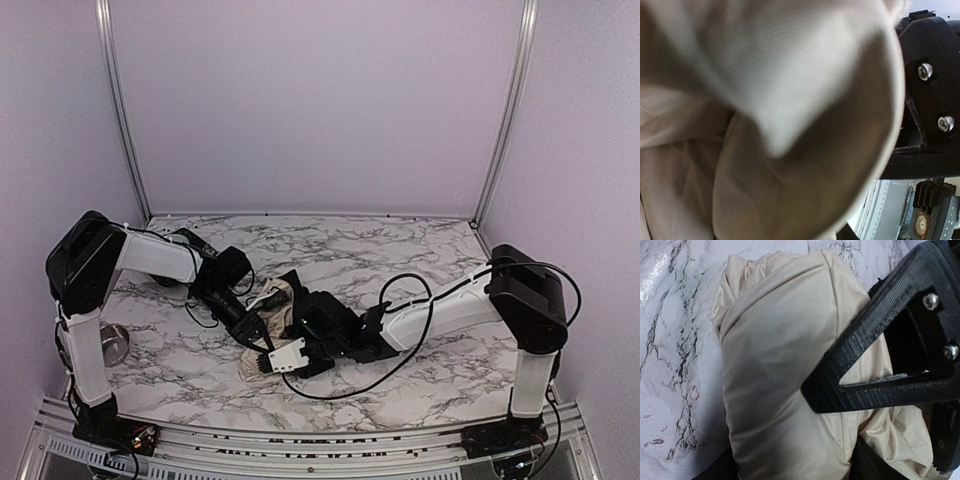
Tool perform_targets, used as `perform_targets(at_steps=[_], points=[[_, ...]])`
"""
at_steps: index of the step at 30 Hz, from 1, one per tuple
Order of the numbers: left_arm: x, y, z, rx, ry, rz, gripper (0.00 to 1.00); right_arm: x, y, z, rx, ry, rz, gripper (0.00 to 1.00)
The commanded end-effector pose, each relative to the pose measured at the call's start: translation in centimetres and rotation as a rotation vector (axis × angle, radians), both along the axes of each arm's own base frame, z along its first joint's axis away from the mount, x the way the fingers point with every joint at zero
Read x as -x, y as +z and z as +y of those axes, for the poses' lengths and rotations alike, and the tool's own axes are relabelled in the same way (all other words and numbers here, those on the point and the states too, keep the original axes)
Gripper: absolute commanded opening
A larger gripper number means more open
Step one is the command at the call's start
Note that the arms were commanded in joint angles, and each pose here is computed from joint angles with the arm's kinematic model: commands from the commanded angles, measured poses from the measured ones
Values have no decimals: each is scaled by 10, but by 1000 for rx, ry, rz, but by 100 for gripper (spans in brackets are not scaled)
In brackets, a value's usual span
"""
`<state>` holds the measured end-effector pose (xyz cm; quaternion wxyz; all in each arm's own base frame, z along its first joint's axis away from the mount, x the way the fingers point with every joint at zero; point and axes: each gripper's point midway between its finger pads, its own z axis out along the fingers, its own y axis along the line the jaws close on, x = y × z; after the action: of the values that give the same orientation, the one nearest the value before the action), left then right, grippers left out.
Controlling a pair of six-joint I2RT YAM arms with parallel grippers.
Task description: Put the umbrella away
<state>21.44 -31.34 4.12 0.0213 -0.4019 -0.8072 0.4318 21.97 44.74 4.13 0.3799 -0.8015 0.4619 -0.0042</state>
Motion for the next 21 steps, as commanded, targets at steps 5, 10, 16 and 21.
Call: perform_targets(at_steps=[5, 10, 16, 21], points=[[11, -18, 12, -80, -13, 66, 29, -2, -37, -15, 130, -55, 127, 44], [2, -7, 10, -59, -10, 14, 59, 7, -49, -31, 186, -119, 221, 28], [-55, 55, 6, 15, 174, -350, 99, 26, -62, -52, 235, -212, 369, 20], [-89, 120, 39, 33, 431, -740, 99, 49, -65, -62, 237, -275, 526, 17]])
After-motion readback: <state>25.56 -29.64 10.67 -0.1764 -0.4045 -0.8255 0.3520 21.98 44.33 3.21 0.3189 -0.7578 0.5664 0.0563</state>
